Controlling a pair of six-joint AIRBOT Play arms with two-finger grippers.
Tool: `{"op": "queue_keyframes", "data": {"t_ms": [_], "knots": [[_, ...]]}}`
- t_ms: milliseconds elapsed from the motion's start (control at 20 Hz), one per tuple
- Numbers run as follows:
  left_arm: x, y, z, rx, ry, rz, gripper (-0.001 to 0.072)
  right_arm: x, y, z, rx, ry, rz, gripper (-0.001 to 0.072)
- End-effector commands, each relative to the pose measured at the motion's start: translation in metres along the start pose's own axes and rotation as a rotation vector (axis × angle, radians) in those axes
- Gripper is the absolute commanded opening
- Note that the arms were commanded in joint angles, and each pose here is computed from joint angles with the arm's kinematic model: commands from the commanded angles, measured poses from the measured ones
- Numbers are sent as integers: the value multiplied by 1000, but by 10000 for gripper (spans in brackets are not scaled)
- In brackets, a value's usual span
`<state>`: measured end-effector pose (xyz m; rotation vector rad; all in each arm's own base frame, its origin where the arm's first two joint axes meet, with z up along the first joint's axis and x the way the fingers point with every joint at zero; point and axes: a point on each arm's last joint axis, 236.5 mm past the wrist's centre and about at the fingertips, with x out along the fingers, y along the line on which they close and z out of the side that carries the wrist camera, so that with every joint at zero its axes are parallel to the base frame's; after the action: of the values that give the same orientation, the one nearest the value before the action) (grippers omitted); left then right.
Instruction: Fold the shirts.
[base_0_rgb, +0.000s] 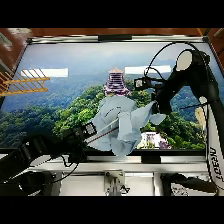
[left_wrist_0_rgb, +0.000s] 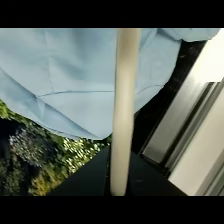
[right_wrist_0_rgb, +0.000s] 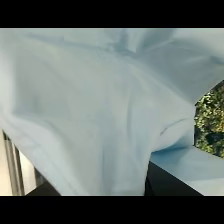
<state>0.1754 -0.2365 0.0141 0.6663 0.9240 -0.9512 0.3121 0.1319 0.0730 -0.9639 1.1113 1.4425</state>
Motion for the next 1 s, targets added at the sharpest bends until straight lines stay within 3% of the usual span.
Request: {"op": "queue_keyframes", "data": {"t_ms": [0,100,150,450,700,850,950], "knots": [[-2,32,-3,30,8,110,133,-4,10,7,20,-17,10,71],[-5,54,-8,39,28,181,503,-12,11,4,32,-17,-18,70],[-6,65,-12,33,37,211,609,-17,12,3,39,-20,-33,70],[-23,116,-28,-68,60,328,632,-38,19,9,66,-49,-111,68],[-75,155,8,-159,-71,430,629,-42,17,10,114,-56,-133,68],[-116,179,14,-419,-190,493,608,-43,17,10,154,-60,-141,67],[-128,177,7,-656,-291,447,584,-48,13,8,194,-58,-180,67]]}}
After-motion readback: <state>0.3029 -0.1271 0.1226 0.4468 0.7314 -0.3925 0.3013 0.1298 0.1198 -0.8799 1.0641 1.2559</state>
